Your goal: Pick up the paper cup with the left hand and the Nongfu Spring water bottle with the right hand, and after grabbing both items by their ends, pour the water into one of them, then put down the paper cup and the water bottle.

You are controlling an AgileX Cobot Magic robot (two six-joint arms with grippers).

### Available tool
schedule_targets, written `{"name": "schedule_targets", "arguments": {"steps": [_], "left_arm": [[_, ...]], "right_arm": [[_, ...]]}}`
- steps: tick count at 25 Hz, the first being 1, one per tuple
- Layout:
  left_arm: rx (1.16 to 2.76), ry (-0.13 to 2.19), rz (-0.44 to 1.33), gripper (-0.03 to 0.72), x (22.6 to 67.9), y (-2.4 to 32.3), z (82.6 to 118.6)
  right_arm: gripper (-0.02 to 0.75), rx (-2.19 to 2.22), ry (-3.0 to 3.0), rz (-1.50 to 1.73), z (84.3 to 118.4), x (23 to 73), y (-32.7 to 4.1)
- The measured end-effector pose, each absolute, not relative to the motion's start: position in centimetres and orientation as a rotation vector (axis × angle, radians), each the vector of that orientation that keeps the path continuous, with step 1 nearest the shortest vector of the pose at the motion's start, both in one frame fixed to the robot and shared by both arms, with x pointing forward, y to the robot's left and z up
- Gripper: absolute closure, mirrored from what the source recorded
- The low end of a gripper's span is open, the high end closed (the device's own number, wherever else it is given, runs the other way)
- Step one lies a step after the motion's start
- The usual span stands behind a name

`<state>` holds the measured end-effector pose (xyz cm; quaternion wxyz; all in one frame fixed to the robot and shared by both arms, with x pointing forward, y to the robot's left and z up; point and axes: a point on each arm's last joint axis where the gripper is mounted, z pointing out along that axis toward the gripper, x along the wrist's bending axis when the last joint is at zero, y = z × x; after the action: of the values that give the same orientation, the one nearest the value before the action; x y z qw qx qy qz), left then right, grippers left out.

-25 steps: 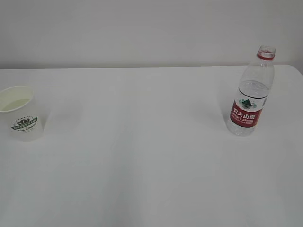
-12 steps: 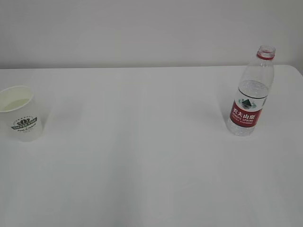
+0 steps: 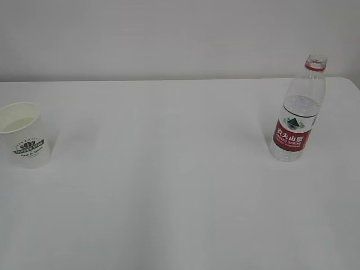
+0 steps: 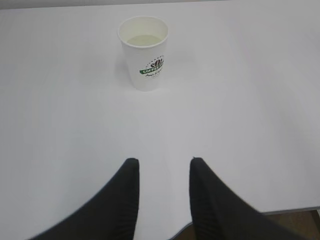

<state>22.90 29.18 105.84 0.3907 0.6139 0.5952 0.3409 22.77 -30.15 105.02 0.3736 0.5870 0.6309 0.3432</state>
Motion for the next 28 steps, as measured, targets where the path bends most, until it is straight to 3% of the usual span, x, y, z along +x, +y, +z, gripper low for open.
{"name": "schedule_targets", "arguments": {"steps": [21, 28], "left_arm": [[1.560, 1.512, 0.866, 0.446, 22.90, 29.18, 105.84], [1.560, 1.512, 0.866, 0.378, 22.90, 29.18, 105.84]], "right_arm": [[0.148, 1.503, 1.616, 0.879, 105.02, 22.77, -30.15], [0.148, 1.503, 1.616, 0.879, 105.02, 22.77, -30.15]]}}
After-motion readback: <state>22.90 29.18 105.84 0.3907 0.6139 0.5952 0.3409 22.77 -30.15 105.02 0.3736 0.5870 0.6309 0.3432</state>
